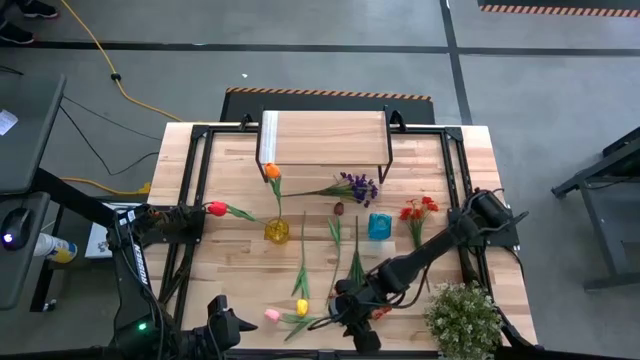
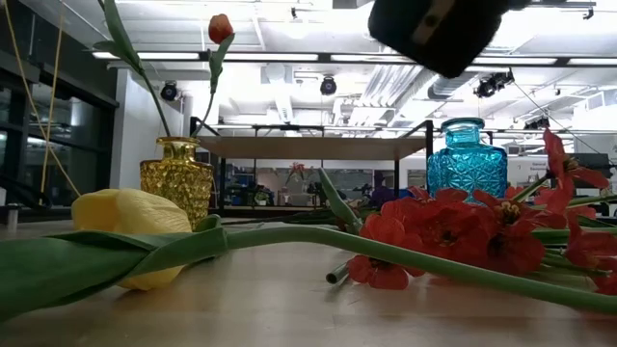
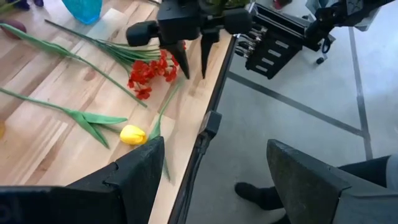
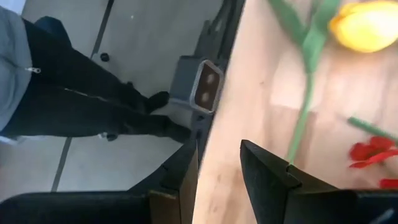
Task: Pick and place flowers into a vace then onto a shelf
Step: Put the pink tulip into the yellow vase
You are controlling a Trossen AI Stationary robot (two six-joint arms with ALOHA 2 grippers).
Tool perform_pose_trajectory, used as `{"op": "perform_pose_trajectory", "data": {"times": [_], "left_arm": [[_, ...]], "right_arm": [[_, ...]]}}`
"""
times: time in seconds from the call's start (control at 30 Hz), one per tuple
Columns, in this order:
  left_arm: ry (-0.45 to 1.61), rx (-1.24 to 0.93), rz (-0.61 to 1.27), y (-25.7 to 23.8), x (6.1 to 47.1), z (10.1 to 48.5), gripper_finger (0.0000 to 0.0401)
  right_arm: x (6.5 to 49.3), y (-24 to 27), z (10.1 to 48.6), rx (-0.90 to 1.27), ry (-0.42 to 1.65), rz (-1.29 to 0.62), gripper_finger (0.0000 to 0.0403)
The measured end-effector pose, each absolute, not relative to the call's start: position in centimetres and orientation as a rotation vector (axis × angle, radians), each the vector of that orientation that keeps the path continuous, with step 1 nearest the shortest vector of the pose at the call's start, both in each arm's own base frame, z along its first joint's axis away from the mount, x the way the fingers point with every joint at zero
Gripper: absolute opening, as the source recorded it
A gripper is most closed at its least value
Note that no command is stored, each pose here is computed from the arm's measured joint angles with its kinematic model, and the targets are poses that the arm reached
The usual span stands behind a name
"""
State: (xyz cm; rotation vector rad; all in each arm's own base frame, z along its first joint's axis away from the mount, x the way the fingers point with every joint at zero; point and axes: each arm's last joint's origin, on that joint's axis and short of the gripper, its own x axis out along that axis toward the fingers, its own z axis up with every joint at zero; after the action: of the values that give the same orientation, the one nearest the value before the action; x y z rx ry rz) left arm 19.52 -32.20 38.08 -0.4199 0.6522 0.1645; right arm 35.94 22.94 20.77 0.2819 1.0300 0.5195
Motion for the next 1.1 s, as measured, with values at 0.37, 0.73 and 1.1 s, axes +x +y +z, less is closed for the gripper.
{"op": "perform_pose_trajectory", "data": {"times": [0.37,0.73,1.1], "left_arm": [[0.656,-0.401,0.175,-32.0,19.4,38.0,0.0317],[0.661,-0.368,0.195,-31.7,19.3,37.9,0.0317],[0.669,-0.353,0.204,-31.6,19.2,37.8,0.0317]], "right_arm": [[37.7,20.9,20.3,0.318,1.002,0.49,0.0113],[38.7,21.3,18.7,0.336,0.982,0.51,0.0112],[39.0,21.5,16.1,0.356,1.064,0.489,0.0112]]}}
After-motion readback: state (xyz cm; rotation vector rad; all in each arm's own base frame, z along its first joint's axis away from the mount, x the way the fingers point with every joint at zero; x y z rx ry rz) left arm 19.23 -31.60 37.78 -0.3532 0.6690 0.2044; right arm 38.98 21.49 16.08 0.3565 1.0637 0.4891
